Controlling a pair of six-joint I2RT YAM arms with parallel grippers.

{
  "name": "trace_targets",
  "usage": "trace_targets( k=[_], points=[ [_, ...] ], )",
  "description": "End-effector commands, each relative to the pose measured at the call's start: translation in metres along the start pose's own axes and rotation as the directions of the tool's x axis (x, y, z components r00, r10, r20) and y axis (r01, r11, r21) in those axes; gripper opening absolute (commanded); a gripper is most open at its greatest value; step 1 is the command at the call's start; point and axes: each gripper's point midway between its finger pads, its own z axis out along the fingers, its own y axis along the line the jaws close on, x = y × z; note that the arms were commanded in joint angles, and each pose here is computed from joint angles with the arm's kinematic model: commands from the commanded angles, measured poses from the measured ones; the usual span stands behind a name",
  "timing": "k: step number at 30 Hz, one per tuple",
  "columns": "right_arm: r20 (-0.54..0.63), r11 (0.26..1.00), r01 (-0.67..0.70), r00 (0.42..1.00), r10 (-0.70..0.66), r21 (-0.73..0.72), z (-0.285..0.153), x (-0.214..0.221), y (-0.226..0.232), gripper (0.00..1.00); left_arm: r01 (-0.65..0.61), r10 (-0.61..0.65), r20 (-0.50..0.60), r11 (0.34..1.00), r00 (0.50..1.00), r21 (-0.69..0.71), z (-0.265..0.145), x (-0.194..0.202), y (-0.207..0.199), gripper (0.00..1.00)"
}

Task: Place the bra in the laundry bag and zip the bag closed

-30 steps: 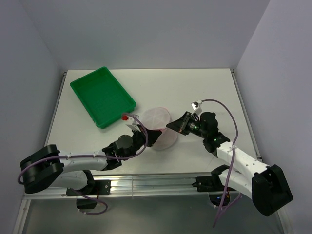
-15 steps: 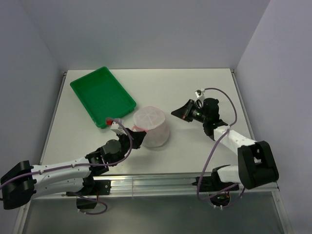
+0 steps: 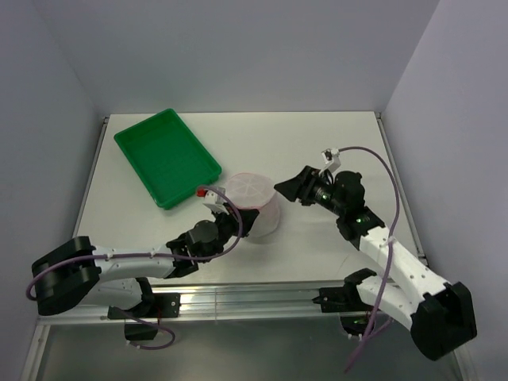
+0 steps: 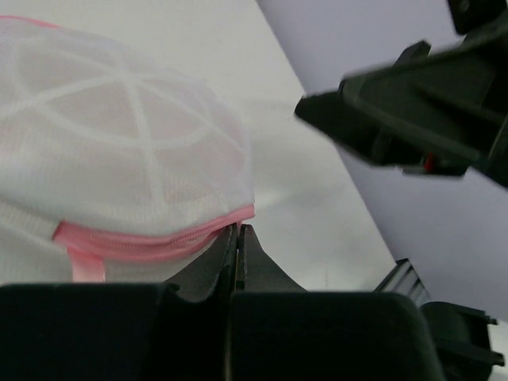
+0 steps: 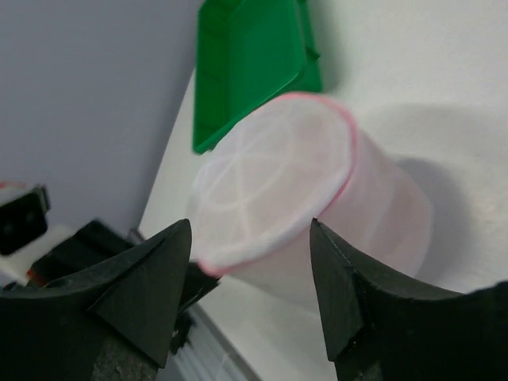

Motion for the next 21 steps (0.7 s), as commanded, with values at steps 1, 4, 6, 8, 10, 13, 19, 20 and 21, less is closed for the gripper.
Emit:
trace_targets(
  k=[1,4,6,8,10,13,19,20,21],
  points=[
    [-0.059,0.998,-0.062,0.996,0.063,0.006,-0.012,0.040,0.001,0.63,0.071,-0.084,0.067,0.983,0.994,0.172,0.011,-0.025,-0.055,0.00],
    [-0.058,0.995,-0.099,0.993,0.098,-0.014,-0.018,0.047,0.004,0.54,0.084,-0.095,0.054,0.979,0.994,0.187,0.012,-0.019,-0.061,0.00],
    [-0.042,0.994,-0.104,0.994,0.104,-0.014,-0.020,0.045,0.005,0.56,0.081,-0.091,0.045,0.980,0.995,0.184,0.012,-0.015,-0.062,0.00],
    [-0.030,0.994,-0.105,0.994,0.104,-0.015,-0.020,0.042,0.006,0.62,0.085,-0.093,0.035,0.981,0.995,0.173,0.011,-0.012,-0.059,0.00],
    [-0.028,0.994,-0.107,0.994,0.107,-0.023,-0.016,0.039,0.008,0.67,0.090,-0.096,0.027,0.981,0.995,0.174,0.009,-0.009,-0.058,0.00],
    [-0.039,0.987,-0.140,0.990,0.137,-0.075,-0.010,0.038,0.018,0.66,0.089,-0.093,0.016,0.980,0.996,0.181,0.008,-0.006,-0.060,0.00],
    [-0.054,0.983,-0.167,0.985,0.163,-0.077,0.001,0.037,0.018,0.47,0.083,-0.087,0.009,0.979,0.996,0.185,0.004,-0.005,-0.060,0.00],
    [-0.040,0.984,-0.168,0.985,0.166,-0.062,0.002,0.035,0.015,0.41,0.082,-0.086,0.009,0.979,0.996,0.187,0.003,-0.006,-0.060,0.00],
    [-0.035,0.984,-0.168,0.986,0.166,-0.059,0.003,0.034,0.014,0.25,0.081,-0.083,0.006,0.980,0.997,0.184,0.003,-0.005,-0.059,0.00]
  ],
)
